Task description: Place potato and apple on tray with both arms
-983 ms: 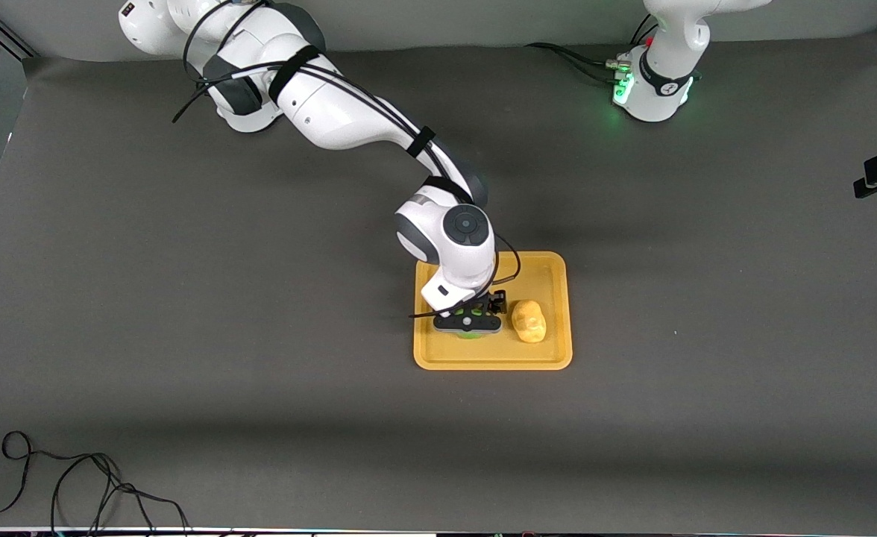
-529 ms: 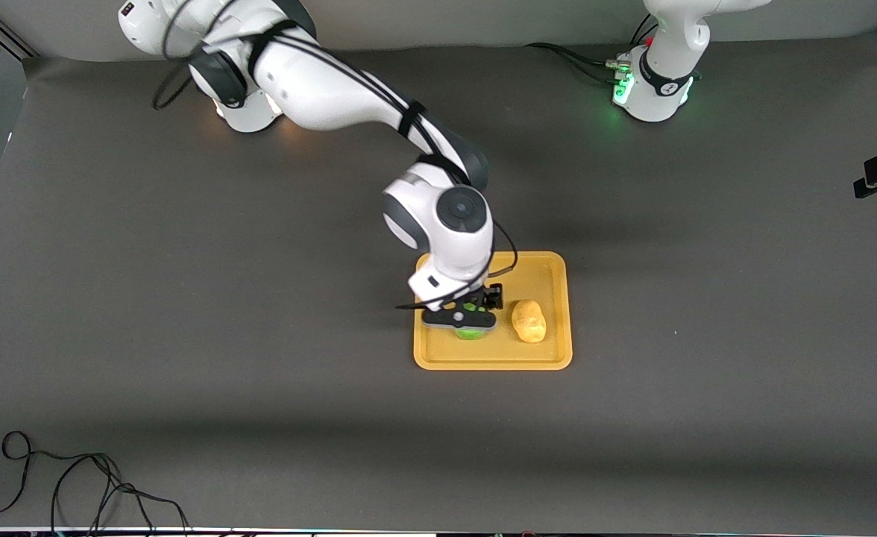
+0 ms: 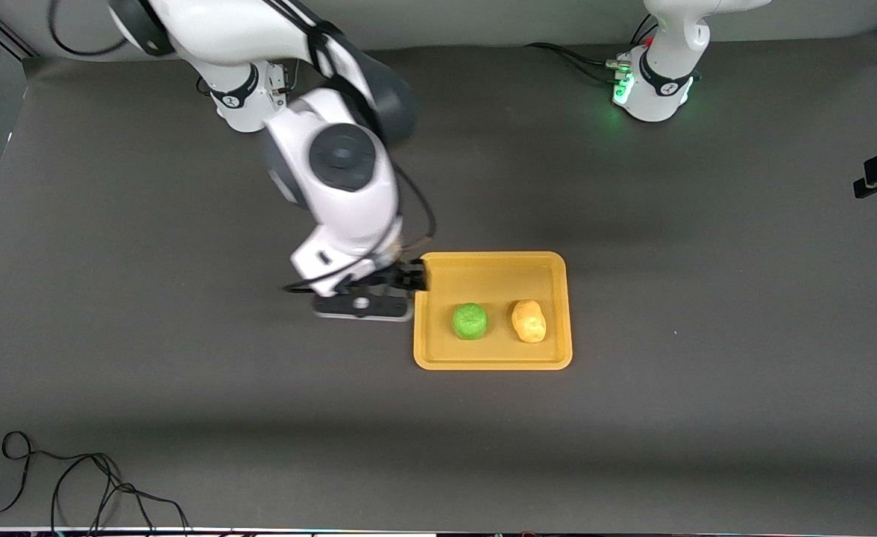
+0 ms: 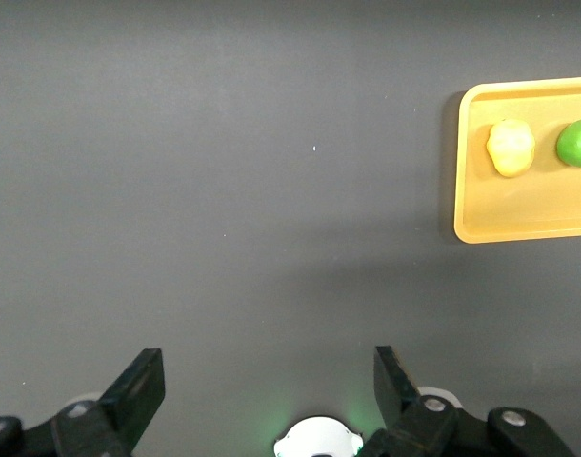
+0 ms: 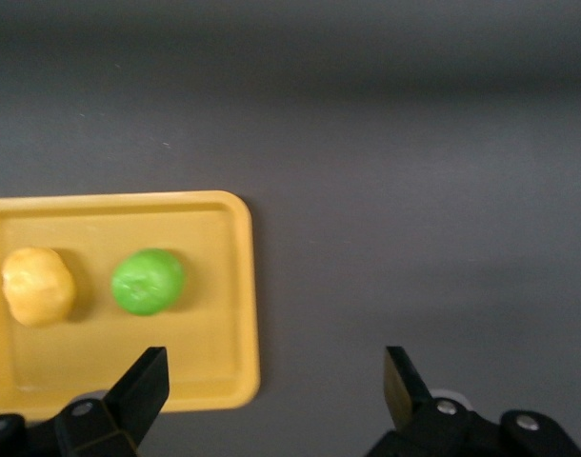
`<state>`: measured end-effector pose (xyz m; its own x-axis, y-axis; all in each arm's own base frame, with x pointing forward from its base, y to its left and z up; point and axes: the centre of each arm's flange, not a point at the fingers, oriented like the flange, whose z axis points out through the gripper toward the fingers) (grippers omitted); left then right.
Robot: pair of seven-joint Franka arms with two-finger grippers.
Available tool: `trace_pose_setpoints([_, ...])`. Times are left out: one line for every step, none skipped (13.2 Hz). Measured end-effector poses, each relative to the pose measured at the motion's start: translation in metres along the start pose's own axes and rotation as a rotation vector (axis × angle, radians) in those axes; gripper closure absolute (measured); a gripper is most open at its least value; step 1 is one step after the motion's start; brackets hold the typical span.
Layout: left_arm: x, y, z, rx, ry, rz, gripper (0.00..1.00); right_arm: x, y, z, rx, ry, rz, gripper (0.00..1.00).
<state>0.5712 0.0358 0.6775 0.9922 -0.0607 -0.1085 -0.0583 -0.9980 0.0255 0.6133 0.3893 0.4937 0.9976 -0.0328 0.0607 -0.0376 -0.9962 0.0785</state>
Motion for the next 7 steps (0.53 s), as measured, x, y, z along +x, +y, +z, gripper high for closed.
trace_pose_setpoints([0.000, 0.000, 0.000, 0.000, 0.000, 0.000, 0.02, 0.005, 0.039, -0.011, -0.006, -0.011, -0.020, 0.00])
trace_pose_setpoints([0.000, 0.000, 0.000, 0.000, 0.000, -0.001, 0.02, 0.009, 0.078, -0.022, -0.007, -0.020, -0.030, 0.00])
trace_pose_setpoints([0.000, -0.001, 0.000, 0.001, 0.000, -0.002, 0.02, 0.009, 0.115, -0.034, -0.006, -0.027, -0.038, 0.00])
trace_pose_setpoints([0.000, -0.001, 0.000, 0.001, 0.000, -0.003, 0.02, 0.006, 0.150, -0.044, -0.005, -0.032, -0.046, 0.00])
trace_pose_setpoints([0.000, -0.001, 0.000, 0.002, 0.000, -0.005, 0.02, 0.002, 0.183, -0.052, -0.003, -0.036, -0.052, 0.00])
trace_pose_setpoints([0.000, -0.001, 0.000, 0.002, 0.001, -0.006, 0.02, -0.003, 0.215, -0.059, 0.000, -0.039, -0.059, 0.00])
trace_pose_setpoints([0.000, -0.001, 0.000, 0.002, 0.001, -0.006, 0.02, -0.007, 0.245, -0.064, 0.005, -0.042, -0.063, 0.00])
